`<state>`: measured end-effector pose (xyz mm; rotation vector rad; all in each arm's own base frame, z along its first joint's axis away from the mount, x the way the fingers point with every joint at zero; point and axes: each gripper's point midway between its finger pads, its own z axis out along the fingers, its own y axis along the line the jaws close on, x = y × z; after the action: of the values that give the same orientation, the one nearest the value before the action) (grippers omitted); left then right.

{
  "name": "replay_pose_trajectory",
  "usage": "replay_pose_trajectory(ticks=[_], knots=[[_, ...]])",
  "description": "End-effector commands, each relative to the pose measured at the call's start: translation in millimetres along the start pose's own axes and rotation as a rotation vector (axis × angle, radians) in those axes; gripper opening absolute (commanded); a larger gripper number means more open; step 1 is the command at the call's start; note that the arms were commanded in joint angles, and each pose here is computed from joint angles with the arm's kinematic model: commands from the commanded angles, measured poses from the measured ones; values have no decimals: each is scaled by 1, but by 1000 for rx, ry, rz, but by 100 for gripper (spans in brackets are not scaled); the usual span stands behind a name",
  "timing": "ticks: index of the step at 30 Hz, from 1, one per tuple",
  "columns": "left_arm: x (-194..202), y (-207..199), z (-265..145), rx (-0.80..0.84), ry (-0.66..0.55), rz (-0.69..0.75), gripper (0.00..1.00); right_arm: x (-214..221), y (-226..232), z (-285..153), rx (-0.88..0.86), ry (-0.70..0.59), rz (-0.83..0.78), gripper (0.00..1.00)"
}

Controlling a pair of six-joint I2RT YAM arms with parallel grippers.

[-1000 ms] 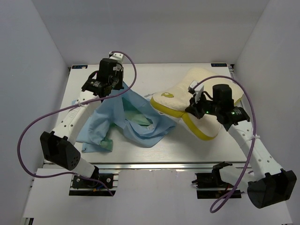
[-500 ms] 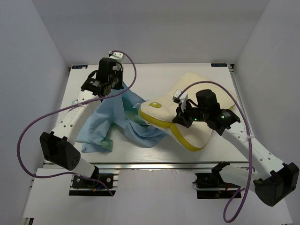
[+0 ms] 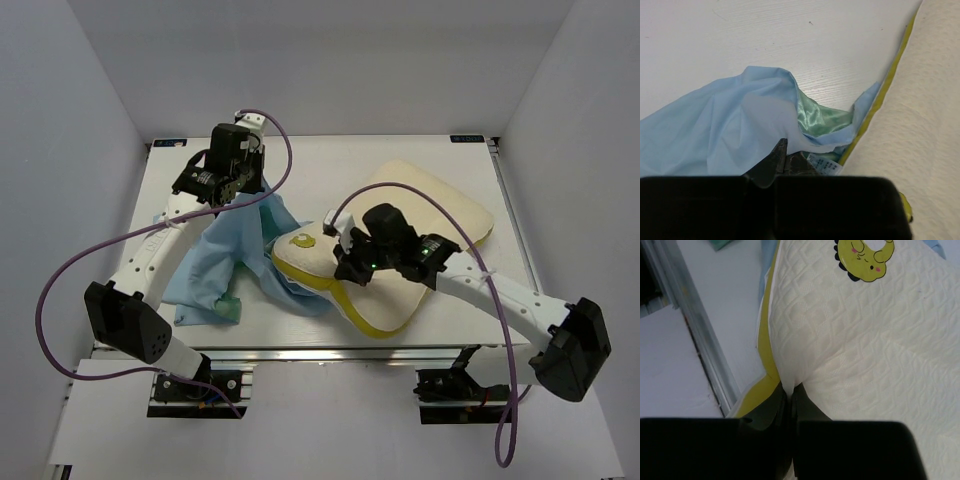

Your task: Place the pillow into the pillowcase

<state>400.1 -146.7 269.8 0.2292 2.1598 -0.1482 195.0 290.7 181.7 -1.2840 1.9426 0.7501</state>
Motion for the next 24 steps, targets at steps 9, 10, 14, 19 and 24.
replay_pose_trajectory(ticks=[9, 10, 14, 19, 24], knots=[[11, -31, -48, 222, -28, -34, 0, -125, -82, 34, 416, -308, 34, 0], [18, -33, -47, 233, -15, -38, 0, -140, -84, 33, 418, -333, 47, 0], [26, -43, -53, 297, -3, -61, 0, -151, -85, 64, 362, -323, 109, 0], [28, -54, -60, 360, -6, -85, 0, -168, -99, 87, 379, -344, 183, 0], [31, -65, -64, 420, 15, -97, 0, -193, -130, 97, 421, -409, 284, 0]])
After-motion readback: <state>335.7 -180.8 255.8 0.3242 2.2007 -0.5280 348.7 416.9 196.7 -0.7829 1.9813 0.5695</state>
